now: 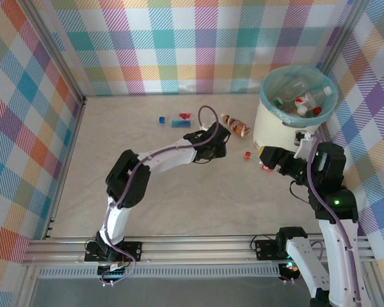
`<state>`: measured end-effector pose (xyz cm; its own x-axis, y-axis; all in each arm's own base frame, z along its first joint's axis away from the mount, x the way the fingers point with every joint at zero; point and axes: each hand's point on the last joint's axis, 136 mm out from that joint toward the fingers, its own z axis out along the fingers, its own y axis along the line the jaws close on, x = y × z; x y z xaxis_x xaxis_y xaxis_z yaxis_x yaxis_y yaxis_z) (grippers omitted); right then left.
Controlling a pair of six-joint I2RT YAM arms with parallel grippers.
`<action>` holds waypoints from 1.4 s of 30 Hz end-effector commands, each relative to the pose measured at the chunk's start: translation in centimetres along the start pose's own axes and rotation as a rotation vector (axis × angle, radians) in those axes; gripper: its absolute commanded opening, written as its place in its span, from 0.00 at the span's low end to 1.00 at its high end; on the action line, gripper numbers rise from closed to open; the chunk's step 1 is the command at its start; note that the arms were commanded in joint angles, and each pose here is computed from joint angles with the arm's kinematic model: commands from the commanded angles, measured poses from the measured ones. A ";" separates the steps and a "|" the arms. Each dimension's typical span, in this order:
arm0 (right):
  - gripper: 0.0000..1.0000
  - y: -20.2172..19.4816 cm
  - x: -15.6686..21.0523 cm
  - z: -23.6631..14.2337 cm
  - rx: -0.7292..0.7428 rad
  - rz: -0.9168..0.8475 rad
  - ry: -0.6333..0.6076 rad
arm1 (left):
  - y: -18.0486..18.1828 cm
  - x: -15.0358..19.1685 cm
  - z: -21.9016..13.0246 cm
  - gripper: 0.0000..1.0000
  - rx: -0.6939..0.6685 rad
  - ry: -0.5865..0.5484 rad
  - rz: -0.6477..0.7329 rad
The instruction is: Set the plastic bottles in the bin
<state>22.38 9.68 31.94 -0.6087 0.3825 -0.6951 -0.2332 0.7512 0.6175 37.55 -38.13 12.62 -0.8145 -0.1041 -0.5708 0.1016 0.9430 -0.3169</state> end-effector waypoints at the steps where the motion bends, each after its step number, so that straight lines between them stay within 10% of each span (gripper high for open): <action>1: 0.75 2.0 -1.5 -0.3 -0.075 -0.011 -0.034 | -1.7 -2.6 -4.9 0.00 0.008 -0.184 0.108; 14: 0.77 7.8 -3.4 -1.0 -0.334 -0.104 -0.031 | -5.3 -0.9 -15.9 0.00 0.270 -0.560 0.389; 42: 0.91 14.1 -1.6 2.2 -0.491 -0.252 0.068 | -7.4 5.0 -25.8 0.00 0.700 -0.451 0.654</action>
<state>21.83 20.00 41.07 -0.5432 0.2200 -0.8103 -0.6701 0.4678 0.5762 20.66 -36.45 29.64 -0.2658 0.1211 -0.9564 0.7858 0.6019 -0.1422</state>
